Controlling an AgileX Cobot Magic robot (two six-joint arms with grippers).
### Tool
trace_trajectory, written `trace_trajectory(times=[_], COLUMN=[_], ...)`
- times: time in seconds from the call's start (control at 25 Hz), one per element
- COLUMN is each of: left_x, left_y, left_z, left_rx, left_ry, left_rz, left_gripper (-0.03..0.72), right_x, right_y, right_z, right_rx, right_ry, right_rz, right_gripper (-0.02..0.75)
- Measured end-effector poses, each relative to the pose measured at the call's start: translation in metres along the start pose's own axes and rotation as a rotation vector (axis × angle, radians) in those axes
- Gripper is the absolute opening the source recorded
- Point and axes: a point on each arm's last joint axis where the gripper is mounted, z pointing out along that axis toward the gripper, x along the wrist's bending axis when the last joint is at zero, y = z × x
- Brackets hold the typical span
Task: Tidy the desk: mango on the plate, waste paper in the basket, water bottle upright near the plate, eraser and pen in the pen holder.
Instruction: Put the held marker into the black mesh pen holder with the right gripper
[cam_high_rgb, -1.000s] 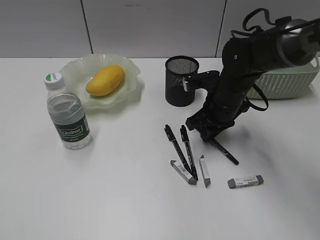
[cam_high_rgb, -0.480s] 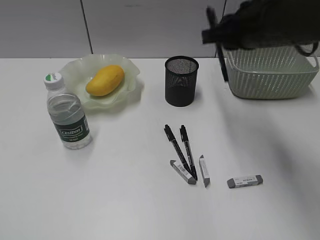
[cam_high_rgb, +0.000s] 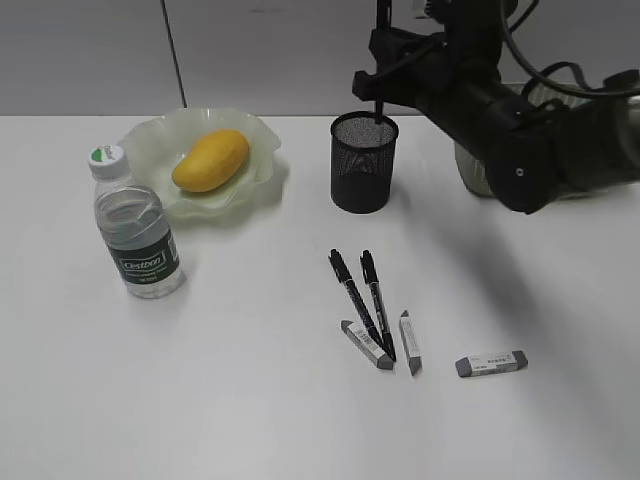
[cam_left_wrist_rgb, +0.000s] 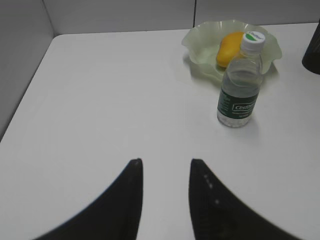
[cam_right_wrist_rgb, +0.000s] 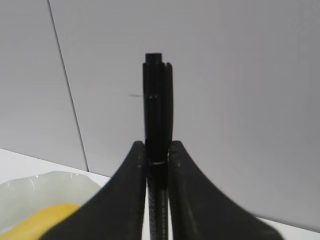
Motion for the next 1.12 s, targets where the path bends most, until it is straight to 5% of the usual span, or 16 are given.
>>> trace_trajectory(times=[0.56,0.76,0.96,1.12], left_x=[0.0,0.0,0.0,0.0], left_y=[0.0,0.0,0.0,0.0], left_z=[0.0,0.0,0.0,0.0], left_rx=[0.0,0.0,0.0,0.0], left_ry=[0.0,0.0,0.0,0.0], left_rz=[0.0,0.0,0.0,0.0], left_gripper=[0.237,0.237,0.237,0.237], right_x=[-0.006,-0.006,0.0,0.005], right_y=[-0.072,-0.072,-0.029,0.045], right_z=[0.025,0.025,0.025,0.002], right_rx=[0.123,0.124,0.169,0.386], right_ry=[-0.005,-0.008,0.018,-0.011], right_rz=[0.001,0.005,-0.022,-0.053], right_gripper=[0.111,0.365,0.491,0.5])
